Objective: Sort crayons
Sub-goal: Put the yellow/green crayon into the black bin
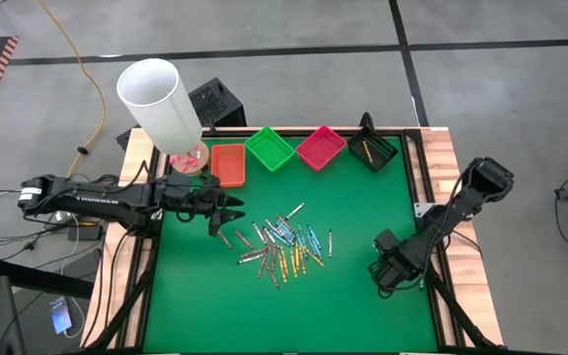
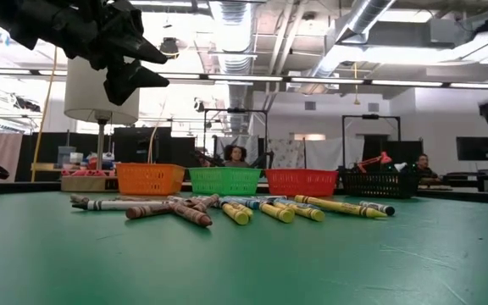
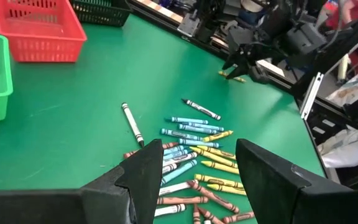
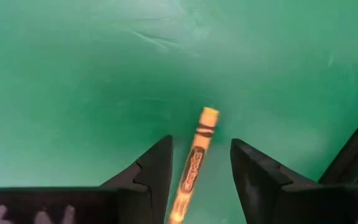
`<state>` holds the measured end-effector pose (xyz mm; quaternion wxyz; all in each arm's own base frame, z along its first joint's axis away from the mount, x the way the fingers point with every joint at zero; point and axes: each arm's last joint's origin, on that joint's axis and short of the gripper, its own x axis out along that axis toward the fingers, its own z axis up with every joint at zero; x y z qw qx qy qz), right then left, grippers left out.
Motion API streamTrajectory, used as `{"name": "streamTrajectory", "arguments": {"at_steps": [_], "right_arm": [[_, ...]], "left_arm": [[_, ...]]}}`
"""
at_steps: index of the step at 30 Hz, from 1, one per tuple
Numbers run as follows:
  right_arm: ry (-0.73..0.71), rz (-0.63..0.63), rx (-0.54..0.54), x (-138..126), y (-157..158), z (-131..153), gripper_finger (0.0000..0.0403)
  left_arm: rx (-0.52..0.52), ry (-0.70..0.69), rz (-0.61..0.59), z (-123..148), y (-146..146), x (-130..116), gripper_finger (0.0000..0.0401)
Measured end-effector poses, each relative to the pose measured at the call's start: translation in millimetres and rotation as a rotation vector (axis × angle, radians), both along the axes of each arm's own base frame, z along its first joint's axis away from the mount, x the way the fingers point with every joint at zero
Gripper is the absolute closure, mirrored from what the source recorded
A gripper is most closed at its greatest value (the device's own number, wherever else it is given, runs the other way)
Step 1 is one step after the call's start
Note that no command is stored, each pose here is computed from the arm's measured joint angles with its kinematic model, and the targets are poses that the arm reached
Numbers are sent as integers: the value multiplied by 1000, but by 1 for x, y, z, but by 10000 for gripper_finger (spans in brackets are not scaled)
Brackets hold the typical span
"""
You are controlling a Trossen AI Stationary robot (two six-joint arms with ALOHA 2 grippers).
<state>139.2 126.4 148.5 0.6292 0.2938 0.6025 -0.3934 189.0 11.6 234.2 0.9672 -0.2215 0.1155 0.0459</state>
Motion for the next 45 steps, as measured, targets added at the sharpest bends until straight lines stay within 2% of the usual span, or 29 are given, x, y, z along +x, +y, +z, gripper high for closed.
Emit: {"name": "streamTrajectory", "arguments": {"at_steps": [4, 7, 11, 18, 22, 30, 37, 45], "right_arm": [[-39, -8, 50, -4, -1, -16, 252], [-49, -11, 60, -4, 0, -16, 271], [-52, -60, 76, -2, 2, -11, 312], [-63, -74, 64, 3, 3, -4, 393], [-81, -81, 53, 10, 2, 3, 396], [-248, -5, -20, 47, -8, 34, 400], [-276, 98, -148, 82, -51, 60, 402], [-213, 192, -268, 107, -131, 88, 402]], "left_arm": [[0, 0, 0, 0, 0, 0, 209], [-1, 1, -1, 0, 0, 0, 209], [1, 2, 5, 0, 0, 0, 209], [2, 0, 5, 0, 0, 0, 209], [5, 1, 4, 0, 0, 0, 209], [6, 0, 4, 0, 0, 0, 209], [6, 1, 4, 0, 0, 0, 209], [2, 5, -13, 0, 0, 0, 209]]}}
